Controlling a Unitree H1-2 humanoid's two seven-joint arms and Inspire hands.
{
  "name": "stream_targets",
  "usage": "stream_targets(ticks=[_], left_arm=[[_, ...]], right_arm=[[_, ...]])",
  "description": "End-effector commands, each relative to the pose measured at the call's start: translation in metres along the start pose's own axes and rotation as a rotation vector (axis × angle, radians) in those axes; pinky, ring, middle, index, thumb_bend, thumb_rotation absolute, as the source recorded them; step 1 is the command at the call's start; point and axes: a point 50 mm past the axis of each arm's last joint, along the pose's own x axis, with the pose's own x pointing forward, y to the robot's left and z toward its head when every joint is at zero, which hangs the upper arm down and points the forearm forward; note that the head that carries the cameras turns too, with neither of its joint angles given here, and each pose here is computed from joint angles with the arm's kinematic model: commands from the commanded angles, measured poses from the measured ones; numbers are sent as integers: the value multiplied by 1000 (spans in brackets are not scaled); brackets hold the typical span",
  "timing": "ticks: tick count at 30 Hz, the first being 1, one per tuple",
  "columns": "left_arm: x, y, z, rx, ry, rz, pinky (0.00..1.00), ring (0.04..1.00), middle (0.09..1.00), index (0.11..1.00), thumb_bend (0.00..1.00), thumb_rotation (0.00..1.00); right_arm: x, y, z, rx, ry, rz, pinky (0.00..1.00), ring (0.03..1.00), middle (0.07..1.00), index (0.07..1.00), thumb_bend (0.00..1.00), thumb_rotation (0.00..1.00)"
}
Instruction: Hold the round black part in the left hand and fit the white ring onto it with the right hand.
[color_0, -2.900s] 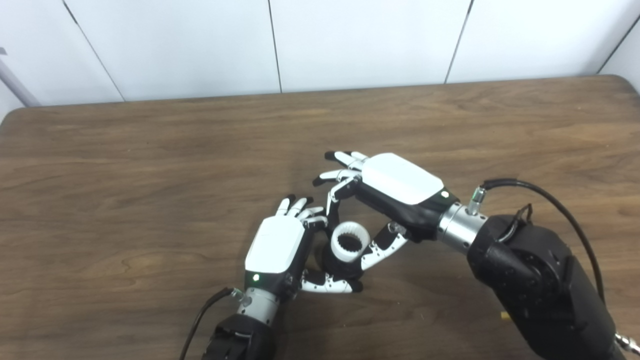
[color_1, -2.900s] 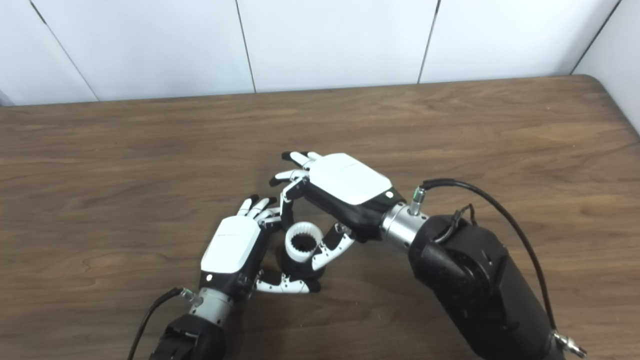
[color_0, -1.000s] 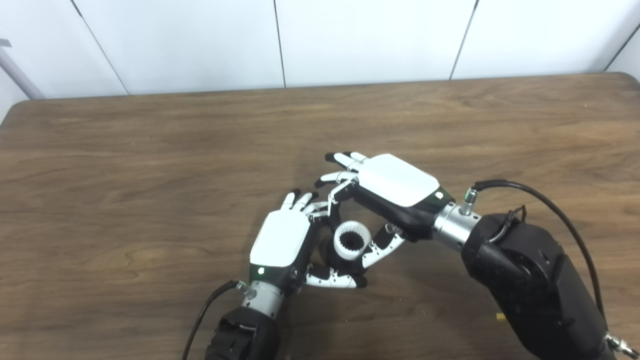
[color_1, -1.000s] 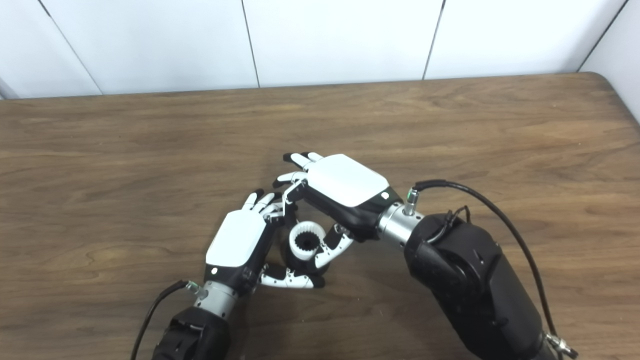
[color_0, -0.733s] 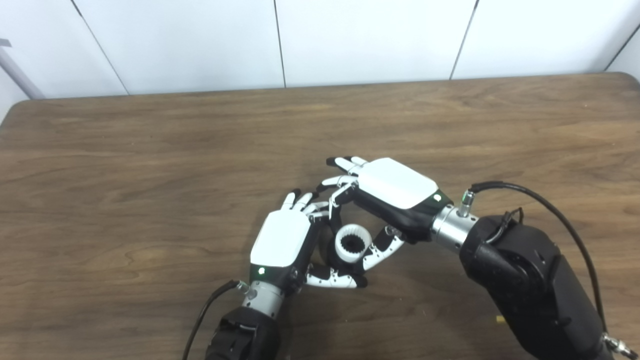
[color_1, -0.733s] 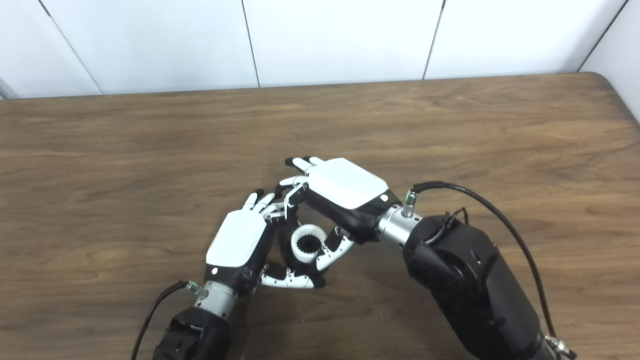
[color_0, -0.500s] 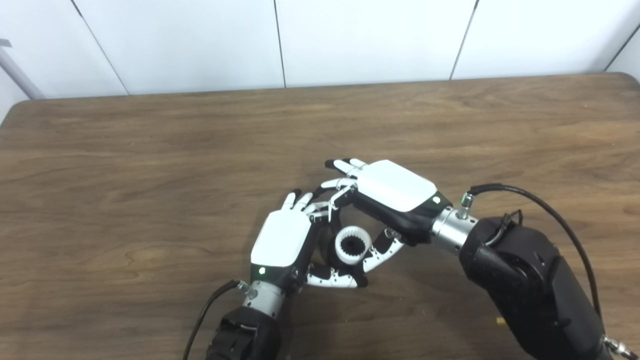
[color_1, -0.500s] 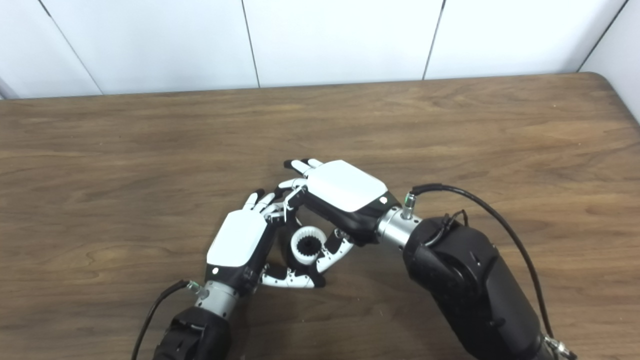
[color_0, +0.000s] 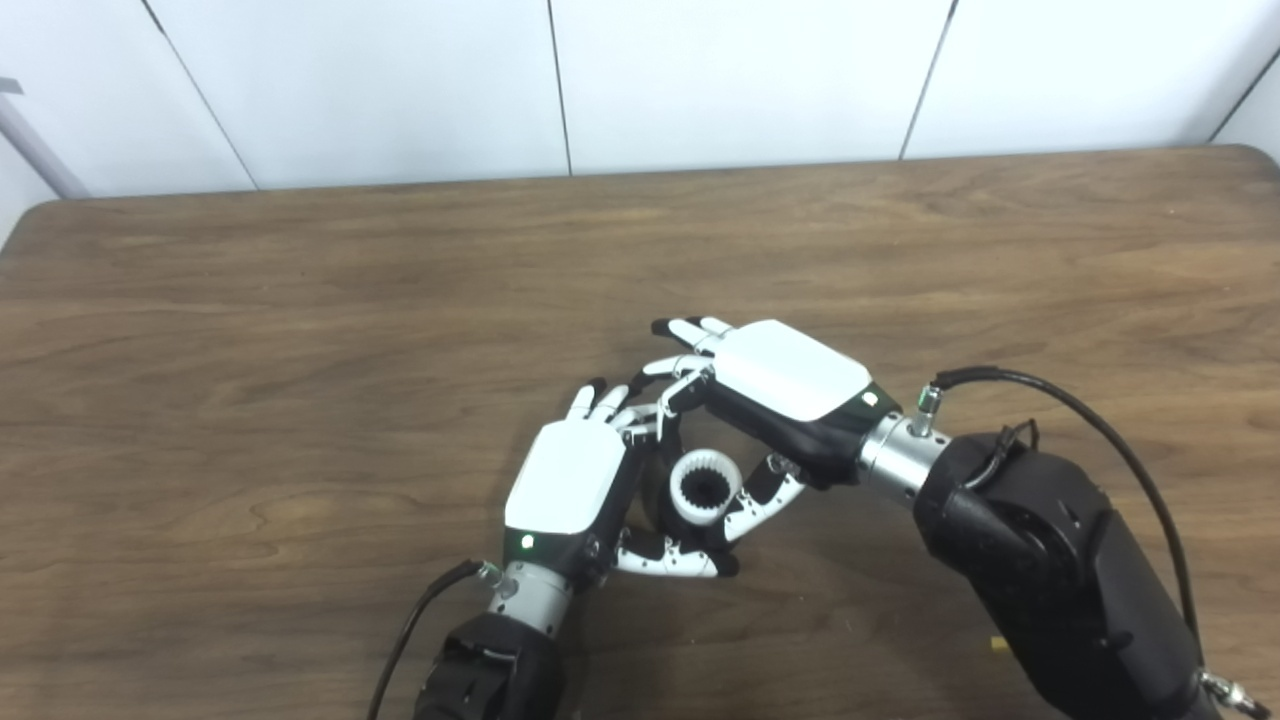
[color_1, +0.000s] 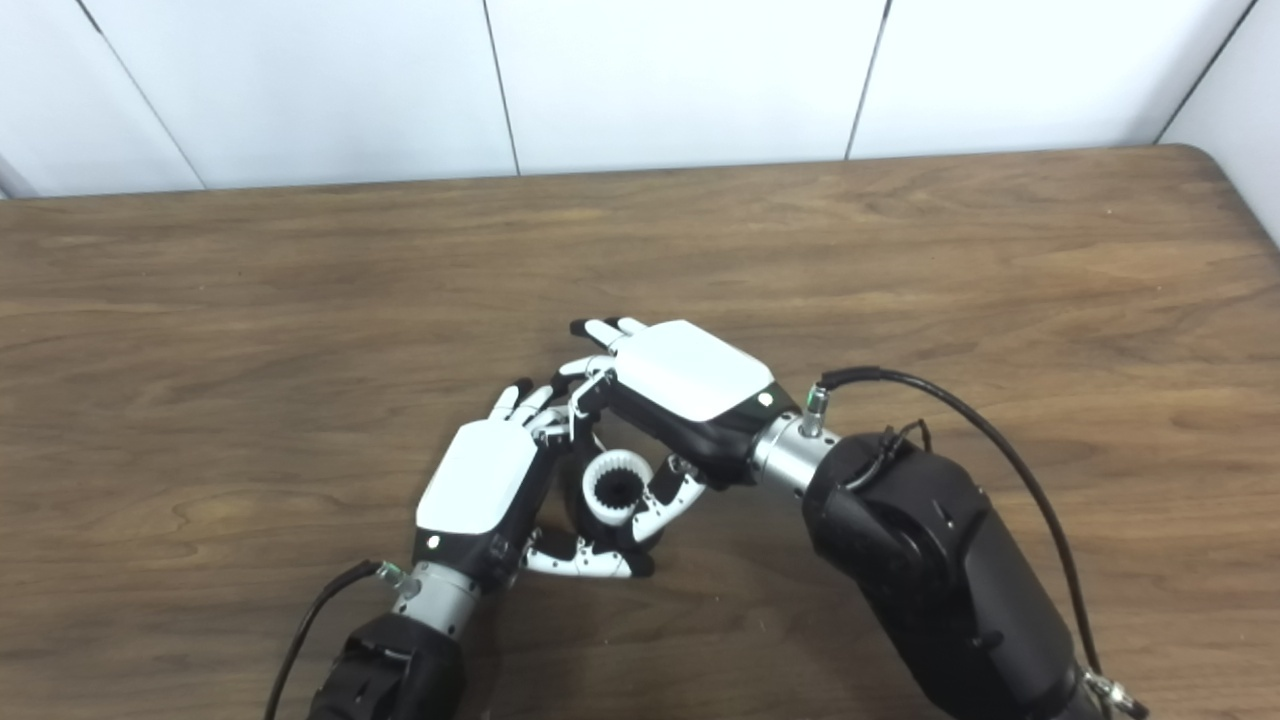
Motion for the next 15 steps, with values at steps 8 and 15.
stream_targets(ticks=[8, 15], left_arm=[[4, 8, 6, 4, -18, 39, 1000, 926, 809, 485, 520, 53], [4, 8, 6, 8, -19, 39, 1000, 926, 810, 486, 520, 53]], right_arm=[[1, -8, 3, -25, -22, -48, 1000, 1000, 853, 483, 525, 137], [1, -7, 2, -23, -16, -44, 1000, 1000, 854, 483, 525, 137]])
